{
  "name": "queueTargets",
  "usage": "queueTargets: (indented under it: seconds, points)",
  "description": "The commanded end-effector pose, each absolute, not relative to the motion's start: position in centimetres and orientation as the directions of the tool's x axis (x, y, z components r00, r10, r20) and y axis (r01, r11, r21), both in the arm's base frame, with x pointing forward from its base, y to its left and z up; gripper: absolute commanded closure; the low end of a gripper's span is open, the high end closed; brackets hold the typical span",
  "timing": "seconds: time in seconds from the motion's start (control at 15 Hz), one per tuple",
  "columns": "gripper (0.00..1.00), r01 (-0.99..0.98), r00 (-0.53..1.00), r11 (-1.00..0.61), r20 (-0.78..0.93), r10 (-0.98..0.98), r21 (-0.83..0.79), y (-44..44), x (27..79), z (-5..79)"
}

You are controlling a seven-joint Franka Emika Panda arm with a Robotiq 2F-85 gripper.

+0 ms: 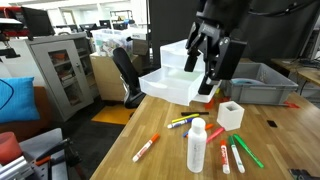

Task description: Remove the lid from the spray bottle and put it on the table

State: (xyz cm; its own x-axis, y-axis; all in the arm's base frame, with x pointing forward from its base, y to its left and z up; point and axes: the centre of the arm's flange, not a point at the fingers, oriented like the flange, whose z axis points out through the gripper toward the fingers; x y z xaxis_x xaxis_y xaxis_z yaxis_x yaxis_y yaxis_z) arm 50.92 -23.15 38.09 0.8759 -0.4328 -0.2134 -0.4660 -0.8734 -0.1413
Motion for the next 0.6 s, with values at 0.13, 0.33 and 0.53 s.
queueTargets:
  seconds: [0.13, 0.33, 0.53]
  points:
    - [0.0, -0.453, 0.88, -0.88, -0.229, -0.416, -0.142, -22.3, 51.21, 37.62]
    - [0.0, -0.455, 0.876, -0.88, -0.246, -0.415, -0.138, -22.41, 51.28, 36.65]
    - [0.0, -0.454, 0.877, -0.88, -0.243, -0.414, -0.139, -22.44, 51.38, 36.84]
